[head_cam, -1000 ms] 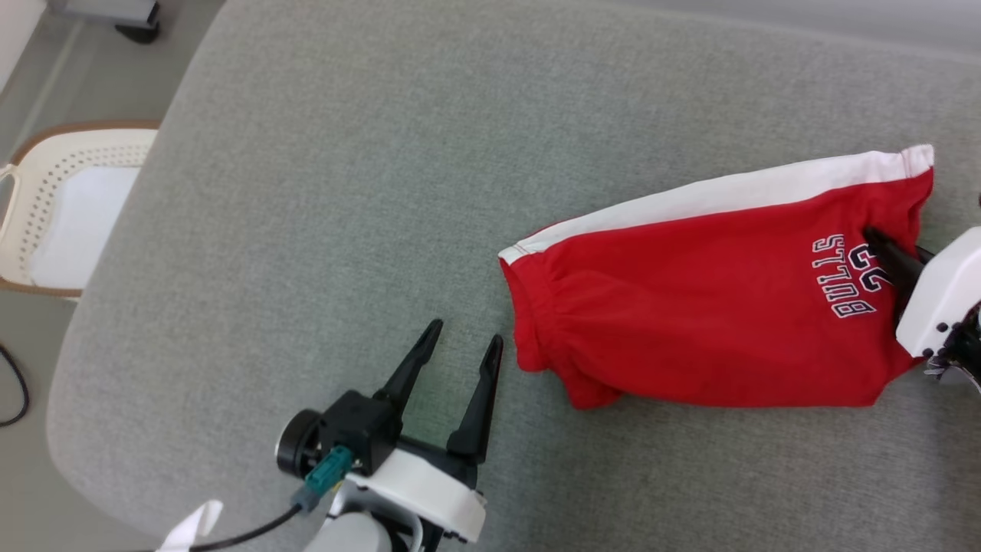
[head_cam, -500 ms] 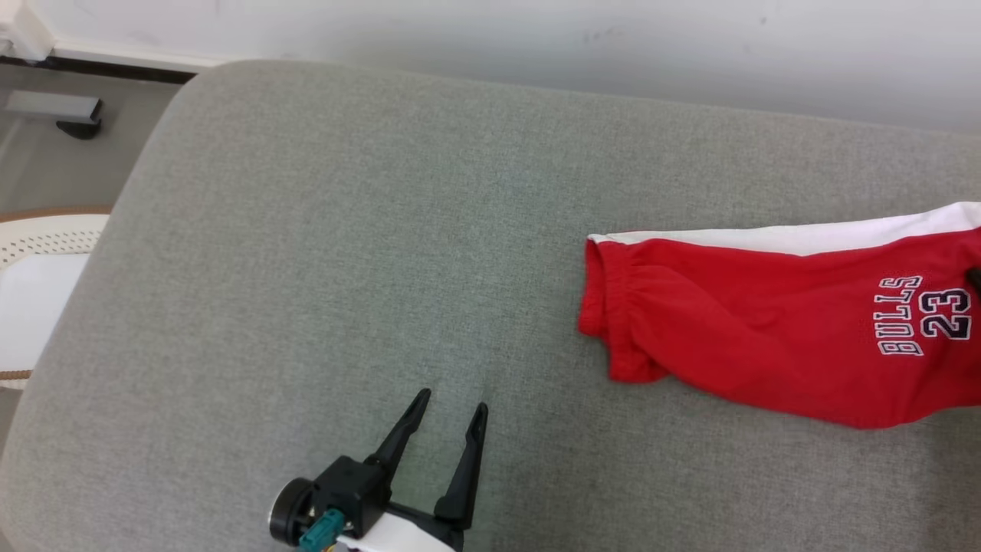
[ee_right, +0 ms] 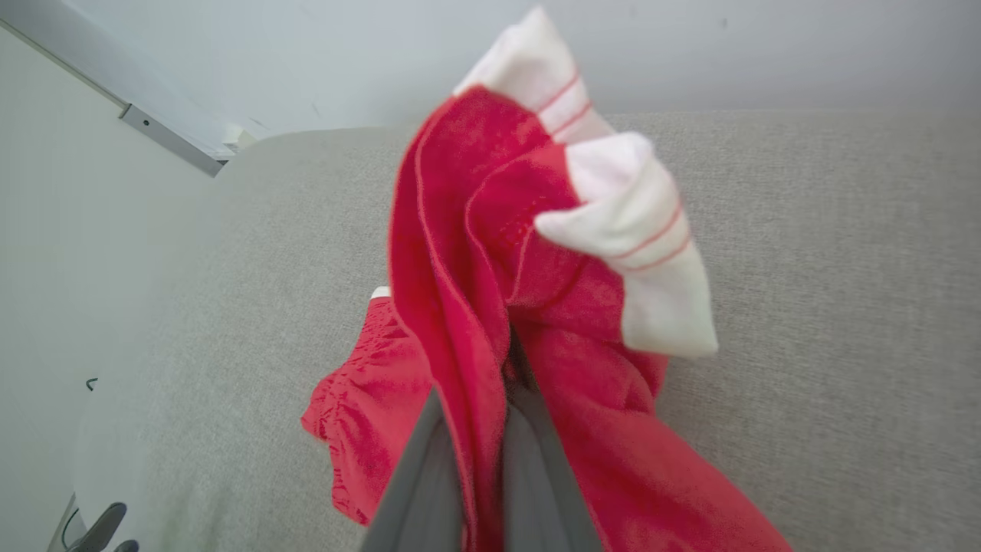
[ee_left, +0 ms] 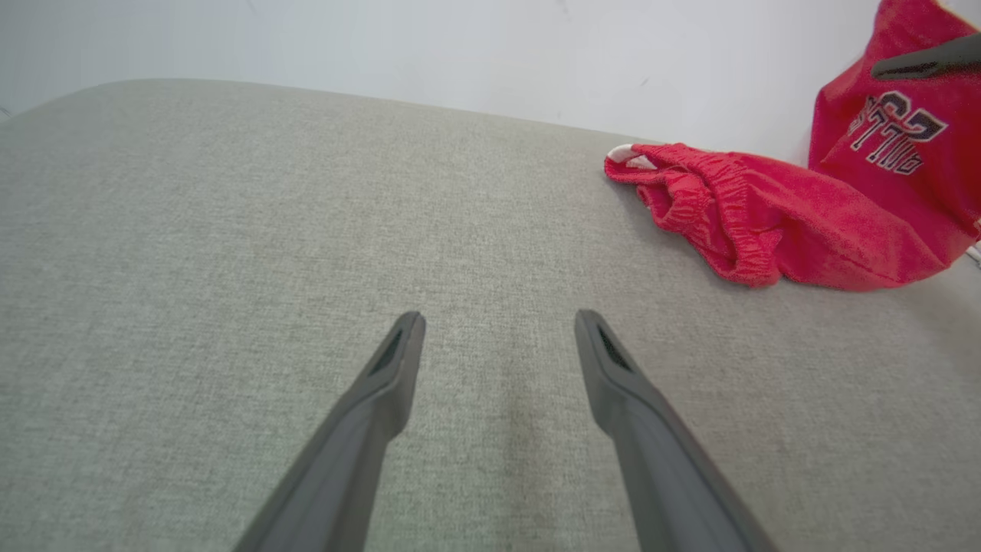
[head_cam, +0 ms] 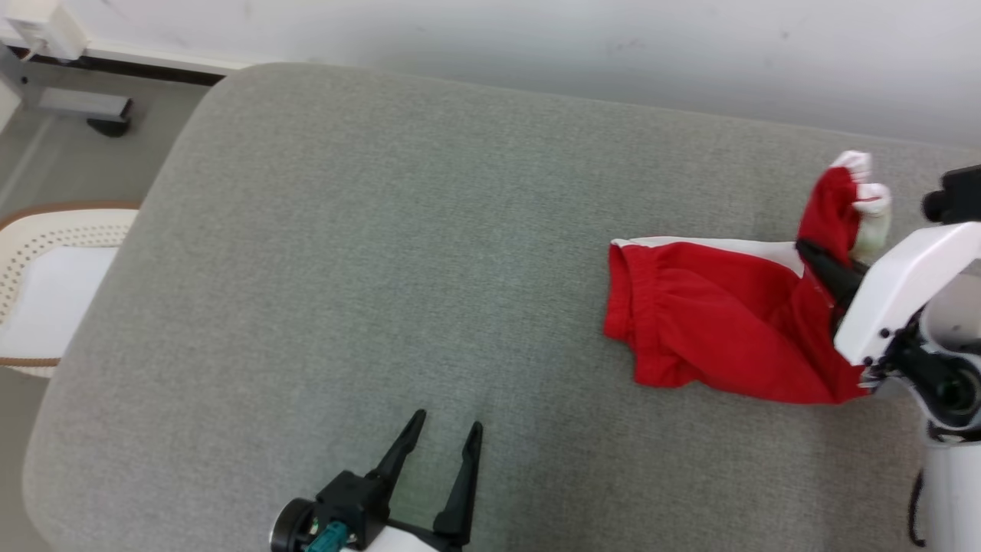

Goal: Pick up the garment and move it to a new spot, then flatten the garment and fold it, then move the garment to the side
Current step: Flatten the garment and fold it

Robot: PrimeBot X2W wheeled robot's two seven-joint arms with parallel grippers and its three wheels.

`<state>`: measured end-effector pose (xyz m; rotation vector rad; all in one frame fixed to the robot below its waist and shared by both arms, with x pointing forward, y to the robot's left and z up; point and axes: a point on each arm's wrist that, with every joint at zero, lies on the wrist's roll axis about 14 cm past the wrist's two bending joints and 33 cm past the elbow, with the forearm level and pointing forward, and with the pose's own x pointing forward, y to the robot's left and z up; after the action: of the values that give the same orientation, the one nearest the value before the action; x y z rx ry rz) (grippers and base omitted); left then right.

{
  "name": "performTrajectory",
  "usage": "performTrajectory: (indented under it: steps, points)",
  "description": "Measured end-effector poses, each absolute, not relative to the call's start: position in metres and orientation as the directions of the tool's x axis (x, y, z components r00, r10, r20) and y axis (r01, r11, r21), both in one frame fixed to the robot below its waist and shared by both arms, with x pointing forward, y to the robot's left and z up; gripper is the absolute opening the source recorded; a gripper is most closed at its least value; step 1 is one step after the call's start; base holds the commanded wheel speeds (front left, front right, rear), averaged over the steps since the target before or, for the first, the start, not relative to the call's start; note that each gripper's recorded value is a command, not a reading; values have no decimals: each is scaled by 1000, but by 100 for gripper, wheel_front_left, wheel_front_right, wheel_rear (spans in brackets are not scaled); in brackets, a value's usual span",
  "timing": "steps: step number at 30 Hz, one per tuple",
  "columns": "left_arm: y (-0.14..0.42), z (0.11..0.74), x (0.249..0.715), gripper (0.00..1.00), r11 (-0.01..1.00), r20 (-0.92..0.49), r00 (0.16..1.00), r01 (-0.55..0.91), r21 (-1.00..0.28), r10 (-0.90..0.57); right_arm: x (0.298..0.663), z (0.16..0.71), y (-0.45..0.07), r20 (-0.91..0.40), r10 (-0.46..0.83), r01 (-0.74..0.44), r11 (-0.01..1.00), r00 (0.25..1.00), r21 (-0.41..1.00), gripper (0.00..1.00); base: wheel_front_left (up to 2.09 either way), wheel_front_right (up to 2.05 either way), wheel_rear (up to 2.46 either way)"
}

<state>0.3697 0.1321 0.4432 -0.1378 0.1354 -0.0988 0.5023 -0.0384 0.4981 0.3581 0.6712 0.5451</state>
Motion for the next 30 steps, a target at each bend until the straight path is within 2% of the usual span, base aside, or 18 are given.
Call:
performTrajectory:
  steps: [7, 14, 16, 17, 18, 19, 25, 30]
  points:
    - [144, 452, 366, 100, 988, -107, 992, 46, -147, -62, 485, 455, 18, -499, 673, -386, 730, 546, 564, 0, 0, 0, 0]
    - [156, 447, 350, 100, 989, -126, 992, -6, -148, -13, 480, 448, 44, -460, 705, -377, 691, 539, 617, 0, 0, 0, 0]
    - [155, 448, 348, 100, 989, -125, 992, -6, -149, -13, 478, 450, 51, -446, 717, -382, 676, 535, 630, 14, 0, 0, 0]
    - [155, 448, 348, 100, 989, -123, 992, -3, -150, -15, 478, 452, 55, -435, 725, -382, 666, 534, 641, 35, 0, 0, 0]
    - [153, 449, 348, 100, 989, -121, 993, 1, -151, -19, 477, 455, 59, -417, 736, -381, 650, 534, 658, 77, 0, 0, 0]
    - [152, 450, 347, 100, 988, -119, 993, 4, -153, -22, 477, 458, 63, -401, 746, -374, 632, 532, 679, 100, 0, 0, 0]
    - [149, 449, 343, 100, 987, -120, 992, 3, -160, -23, 467, 483, 79, -286, 797, -346, 513, 532, 786, 100, 0, 0, 0]
    - [147, 450, 340, 100, 987, -114, 993, 10, -161, -29, 460, 511, 80, -191, 796, -371, 461, 574, 806, 100, 0, 0, 0]
